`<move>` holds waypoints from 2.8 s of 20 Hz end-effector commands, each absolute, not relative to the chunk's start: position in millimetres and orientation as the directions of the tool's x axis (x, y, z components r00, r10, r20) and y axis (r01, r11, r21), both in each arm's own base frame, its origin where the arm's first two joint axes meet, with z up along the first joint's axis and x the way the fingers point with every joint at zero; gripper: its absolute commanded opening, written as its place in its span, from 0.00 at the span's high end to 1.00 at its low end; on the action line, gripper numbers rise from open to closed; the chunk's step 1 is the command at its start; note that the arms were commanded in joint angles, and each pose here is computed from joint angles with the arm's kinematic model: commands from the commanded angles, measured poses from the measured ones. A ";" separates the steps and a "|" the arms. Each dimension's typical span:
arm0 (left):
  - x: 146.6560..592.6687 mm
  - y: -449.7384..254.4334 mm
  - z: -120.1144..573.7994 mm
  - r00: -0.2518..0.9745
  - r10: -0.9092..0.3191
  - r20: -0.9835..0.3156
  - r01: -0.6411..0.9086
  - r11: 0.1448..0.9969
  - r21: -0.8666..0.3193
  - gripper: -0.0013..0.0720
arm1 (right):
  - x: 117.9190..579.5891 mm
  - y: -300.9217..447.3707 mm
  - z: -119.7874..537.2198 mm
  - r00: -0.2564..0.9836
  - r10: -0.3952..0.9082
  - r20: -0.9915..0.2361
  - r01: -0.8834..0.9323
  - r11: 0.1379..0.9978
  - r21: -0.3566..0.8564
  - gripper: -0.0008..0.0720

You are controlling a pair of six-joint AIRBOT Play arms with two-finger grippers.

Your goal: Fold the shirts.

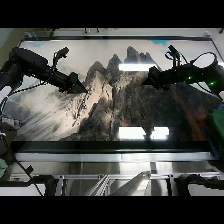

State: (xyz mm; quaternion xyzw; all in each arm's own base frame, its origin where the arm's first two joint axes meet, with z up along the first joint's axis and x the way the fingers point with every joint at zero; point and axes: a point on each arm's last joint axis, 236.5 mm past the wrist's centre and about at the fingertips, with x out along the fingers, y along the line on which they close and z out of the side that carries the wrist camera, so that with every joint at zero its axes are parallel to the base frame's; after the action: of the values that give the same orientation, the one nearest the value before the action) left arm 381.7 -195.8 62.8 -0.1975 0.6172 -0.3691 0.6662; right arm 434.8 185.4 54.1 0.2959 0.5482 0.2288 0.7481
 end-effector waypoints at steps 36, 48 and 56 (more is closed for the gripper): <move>410.8 256.3 -55.5 0.036 0.125 -0.991 -0.402 0.910 0.100 0.96 | 447.0 188.6 46.6 0.316 0.676 -0.665 0.000 0.701 0.713 0.97; 442.5 198.8 -43.2 0.196 -0.087 -0.977 -0.375 0.914 -0.157 0.04 | 445.0 192.6 49.9 0.308 0.693 -0.651 -0.038 0.693 0.720 0.97; 485.5 189.2 -25.9 0.209 0.087 -0.974 -0.236 0.971 0.037 0.04 | 444.9 193.3 50.4 0.307 0.696 -0.649 -0.038 0.691 0.722 0.97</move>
State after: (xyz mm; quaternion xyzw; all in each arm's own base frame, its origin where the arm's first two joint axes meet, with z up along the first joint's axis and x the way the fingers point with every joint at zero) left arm 483.6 190.6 -25.7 -0.0990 0.6036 0.1004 0.7847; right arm 444.8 192.4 50.0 0.3066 0.5352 0.2444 0.7483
